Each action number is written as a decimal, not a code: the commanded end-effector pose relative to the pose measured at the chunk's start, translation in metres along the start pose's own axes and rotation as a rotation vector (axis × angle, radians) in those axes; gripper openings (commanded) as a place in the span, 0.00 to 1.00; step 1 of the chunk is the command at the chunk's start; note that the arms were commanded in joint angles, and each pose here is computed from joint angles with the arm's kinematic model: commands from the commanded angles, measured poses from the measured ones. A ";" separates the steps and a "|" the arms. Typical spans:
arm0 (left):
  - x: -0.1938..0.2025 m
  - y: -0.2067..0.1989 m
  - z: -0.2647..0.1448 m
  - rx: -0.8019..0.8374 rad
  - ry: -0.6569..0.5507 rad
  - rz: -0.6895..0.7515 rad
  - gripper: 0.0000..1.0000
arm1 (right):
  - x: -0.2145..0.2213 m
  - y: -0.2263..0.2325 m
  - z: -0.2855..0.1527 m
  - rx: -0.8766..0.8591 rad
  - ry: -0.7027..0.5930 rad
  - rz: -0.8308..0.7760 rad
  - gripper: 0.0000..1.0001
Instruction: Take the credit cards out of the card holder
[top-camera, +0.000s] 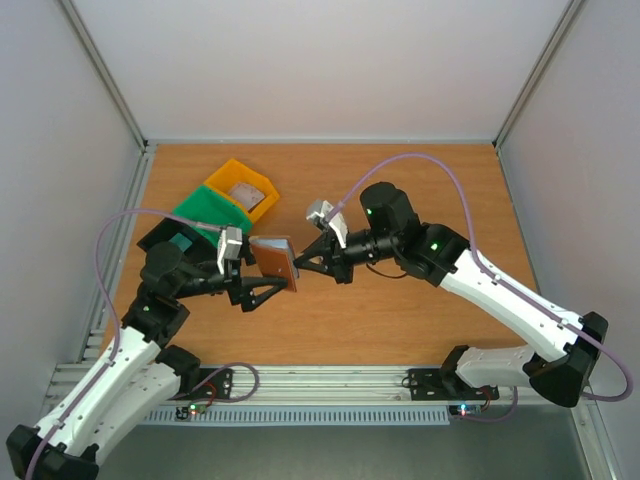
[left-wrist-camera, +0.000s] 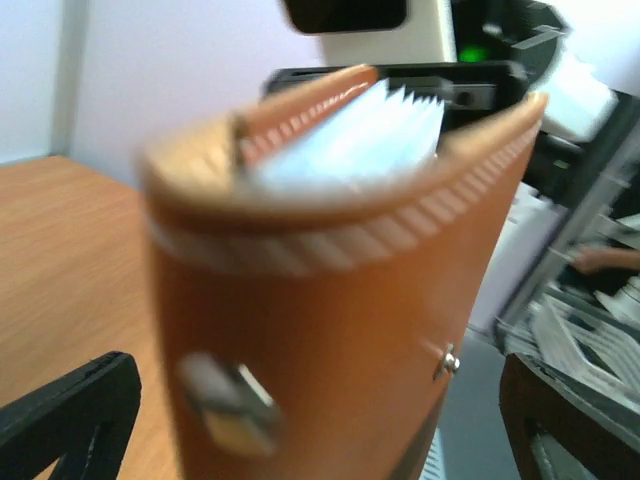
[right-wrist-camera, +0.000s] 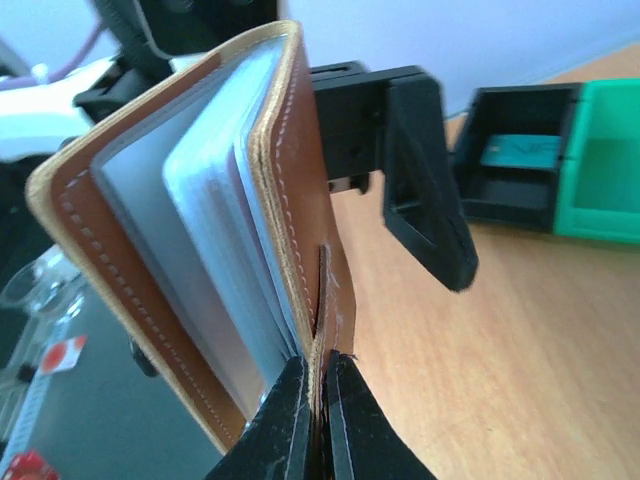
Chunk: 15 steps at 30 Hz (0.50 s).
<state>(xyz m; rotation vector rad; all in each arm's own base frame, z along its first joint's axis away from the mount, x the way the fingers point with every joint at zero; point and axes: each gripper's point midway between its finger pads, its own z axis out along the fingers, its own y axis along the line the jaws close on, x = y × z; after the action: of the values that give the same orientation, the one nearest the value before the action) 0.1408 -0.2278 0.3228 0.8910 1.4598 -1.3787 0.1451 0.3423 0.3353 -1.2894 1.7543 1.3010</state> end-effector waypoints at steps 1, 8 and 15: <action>-0.005 0.047 -0.011 -0.297 -0.065 0.024 0.99 | -0.026 -0.033 -0.008 0.195 -0.086 0.111 0.01; 0.000 0.084 -0.026 -0.525 0.001 0.201 0.99 | -0.026 -0.087 -0.021 0.564 -0.114 0.321 0.01; 0.007 0.081 -0.021 -0.478 -0.004 0.159 0.99 | -0.023 -0.091 -0.006 0.607 -0.050 0.282 0.01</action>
<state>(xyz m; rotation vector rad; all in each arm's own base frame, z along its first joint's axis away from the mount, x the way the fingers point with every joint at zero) 0.2123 -0.1975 0.2800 0.6551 1.6416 -0.8750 0.2299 0.3456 0.3185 -0.7495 2.1149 0.8923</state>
